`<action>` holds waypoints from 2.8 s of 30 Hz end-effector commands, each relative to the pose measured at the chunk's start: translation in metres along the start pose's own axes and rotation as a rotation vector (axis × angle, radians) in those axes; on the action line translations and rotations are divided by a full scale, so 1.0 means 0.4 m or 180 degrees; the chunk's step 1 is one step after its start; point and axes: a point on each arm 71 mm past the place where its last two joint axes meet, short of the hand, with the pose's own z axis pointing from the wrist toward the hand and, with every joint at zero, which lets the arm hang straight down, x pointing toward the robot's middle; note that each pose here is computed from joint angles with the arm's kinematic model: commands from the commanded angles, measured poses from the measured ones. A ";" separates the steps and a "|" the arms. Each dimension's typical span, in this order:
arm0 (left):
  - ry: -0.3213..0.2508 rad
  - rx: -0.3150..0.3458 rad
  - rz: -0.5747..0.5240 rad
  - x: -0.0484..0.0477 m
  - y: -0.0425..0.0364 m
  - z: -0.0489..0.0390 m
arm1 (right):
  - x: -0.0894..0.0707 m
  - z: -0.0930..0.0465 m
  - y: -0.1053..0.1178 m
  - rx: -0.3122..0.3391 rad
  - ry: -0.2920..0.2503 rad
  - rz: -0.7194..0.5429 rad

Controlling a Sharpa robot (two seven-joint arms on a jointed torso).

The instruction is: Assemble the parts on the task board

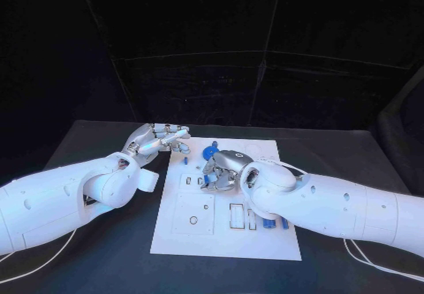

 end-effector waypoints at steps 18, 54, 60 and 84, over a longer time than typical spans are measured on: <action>0.0731 -0.1284 0.1313 0.019 0.028 0.012 | -0.202 -0.145 -0.137 -0.0342 -0.0553 0.0994; 0.1148 -0.2620 0.3576 0.131 0.032 0.184 | -0.246 -0.174 -0.264 0.0171 -0.0514 0.1185; 0.1255 -0.2701 0.3628 0.147 0.041 0.195 | -0.245 -0.171 -0.263 0.0174 -0.0505 0.1185; 0.1456 -0.2814 0.3707 0.183 0.069 0.211 | -0.241 -0.161 -0.261 0.0174 -0.0477 0.1186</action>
